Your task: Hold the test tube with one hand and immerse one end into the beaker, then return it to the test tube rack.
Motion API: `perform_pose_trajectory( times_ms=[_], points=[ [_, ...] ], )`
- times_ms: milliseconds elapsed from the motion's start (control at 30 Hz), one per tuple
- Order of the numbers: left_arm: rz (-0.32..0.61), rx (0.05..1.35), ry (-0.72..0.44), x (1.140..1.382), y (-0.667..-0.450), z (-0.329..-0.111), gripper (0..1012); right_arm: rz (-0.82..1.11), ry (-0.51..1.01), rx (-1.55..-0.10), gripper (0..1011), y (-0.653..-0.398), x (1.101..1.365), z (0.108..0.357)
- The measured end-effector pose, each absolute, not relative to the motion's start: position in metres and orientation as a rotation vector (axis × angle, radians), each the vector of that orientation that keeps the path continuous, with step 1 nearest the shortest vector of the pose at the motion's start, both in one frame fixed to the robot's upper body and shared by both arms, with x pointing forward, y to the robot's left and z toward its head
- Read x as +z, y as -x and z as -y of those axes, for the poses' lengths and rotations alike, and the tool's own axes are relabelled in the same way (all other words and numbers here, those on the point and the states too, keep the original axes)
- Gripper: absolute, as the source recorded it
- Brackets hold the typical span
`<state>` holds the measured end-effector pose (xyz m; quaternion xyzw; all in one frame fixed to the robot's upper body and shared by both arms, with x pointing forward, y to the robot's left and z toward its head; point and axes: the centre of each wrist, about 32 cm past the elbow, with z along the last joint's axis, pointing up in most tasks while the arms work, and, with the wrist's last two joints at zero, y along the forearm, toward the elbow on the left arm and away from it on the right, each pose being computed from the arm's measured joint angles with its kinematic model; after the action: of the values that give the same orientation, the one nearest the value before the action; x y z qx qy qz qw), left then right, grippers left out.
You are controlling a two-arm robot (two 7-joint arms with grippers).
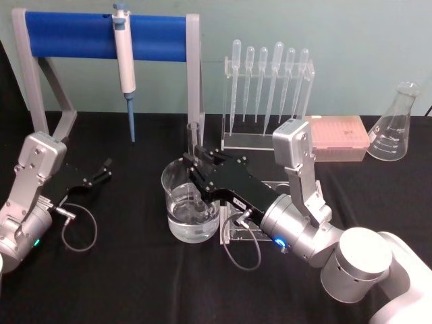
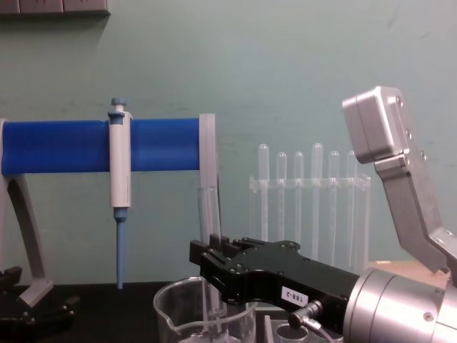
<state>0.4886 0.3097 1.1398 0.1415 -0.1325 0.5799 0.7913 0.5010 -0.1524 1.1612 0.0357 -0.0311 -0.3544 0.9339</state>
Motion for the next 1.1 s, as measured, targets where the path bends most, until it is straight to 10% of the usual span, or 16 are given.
perform_pose_trajectory(
  times_ms=[1100],
  points=[
    [0.285,1.248,-0.304,1.1398,-0.4886,-0.3097,1000,0.064,-0.073,-0.725,238,-0.5010,1.1611,0.1524]
  ],
)
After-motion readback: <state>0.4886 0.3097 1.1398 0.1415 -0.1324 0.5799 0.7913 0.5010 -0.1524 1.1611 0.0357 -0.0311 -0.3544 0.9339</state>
